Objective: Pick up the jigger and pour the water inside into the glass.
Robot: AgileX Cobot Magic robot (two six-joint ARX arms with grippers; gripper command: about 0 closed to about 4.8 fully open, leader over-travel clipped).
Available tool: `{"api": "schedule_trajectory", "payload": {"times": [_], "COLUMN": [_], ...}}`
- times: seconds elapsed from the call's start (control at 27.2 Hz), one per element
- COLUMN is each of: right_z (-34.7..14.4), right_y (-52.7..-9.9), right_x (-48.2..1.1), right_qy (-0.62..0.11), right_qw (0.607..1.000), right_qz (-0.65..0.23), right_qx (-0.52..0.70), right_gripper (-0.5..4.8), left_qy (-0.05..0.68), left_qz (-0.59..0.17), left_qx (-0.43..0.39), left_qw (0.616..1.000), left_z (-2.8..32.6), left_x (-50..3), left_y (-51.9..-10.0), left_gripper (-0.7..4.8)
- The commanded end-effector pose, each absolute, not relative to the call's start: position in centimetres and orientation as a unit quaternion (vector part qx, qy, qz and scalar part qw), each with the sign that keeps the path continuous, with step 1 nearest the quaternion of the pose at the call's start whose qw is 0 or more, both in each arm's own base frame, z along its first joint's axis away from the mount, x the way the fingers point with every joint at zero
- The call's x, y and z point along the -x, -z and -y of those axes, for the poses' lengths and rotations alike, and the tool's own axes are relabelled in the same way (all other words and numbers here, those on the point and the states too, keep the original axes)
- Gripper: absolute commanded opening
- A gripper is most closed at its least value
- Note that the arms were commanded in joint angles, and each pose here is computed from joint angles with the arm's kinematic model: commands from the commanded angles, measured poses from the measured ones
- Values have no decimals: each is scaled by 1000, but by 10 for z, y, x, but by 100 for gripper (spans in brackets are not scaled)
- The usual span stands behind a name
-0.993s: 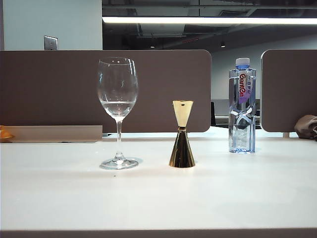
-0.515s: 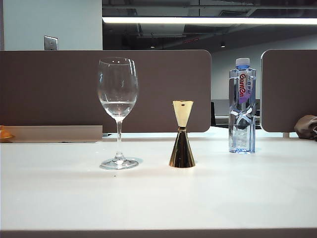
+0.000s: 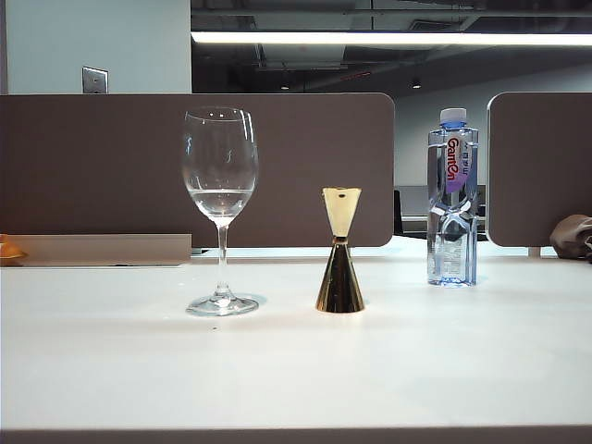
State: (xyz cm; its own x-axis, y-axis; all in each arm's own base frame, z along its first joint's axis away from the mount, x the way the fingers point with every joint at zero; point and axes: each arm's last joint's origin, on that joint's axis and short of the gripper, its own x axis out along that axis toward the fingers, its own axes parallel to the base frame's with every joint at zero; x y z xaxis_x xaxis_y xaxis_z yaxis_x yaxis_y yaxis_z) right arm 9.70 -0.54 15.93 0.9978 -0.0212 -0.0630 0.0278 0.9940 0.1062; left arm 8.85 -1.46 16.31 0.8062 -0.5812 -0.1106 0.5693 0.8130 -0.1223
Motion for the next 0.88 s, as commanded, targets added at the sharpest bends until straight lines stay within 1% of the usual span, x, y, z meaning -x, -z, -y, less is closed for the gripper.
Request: {"api": "schedule_trajectory", "payload": {"times": [0.04,0.81,0.88], "right_z": [5,5,5], "right_y": [-158,-158,-158], "right_x": [-97,-97,-97], "right_qy": [13,13,-1], "right_qw": [998,998,997], "right_qz": [-28,-27,-28], "right_qx": [-52,-55,-70], "right_gripper": [13,13,13], "left_qy": [304,304,304], "left_qz": [-66,-66,-66], "left_qx": [38,38,38], "left_qw": [950,950,950], "left_z": [15,15,15], "left_x": [-88,-88,-88], "left_y": [-165,-165,-165], "left_gripper": [-5,-5,-5]}}
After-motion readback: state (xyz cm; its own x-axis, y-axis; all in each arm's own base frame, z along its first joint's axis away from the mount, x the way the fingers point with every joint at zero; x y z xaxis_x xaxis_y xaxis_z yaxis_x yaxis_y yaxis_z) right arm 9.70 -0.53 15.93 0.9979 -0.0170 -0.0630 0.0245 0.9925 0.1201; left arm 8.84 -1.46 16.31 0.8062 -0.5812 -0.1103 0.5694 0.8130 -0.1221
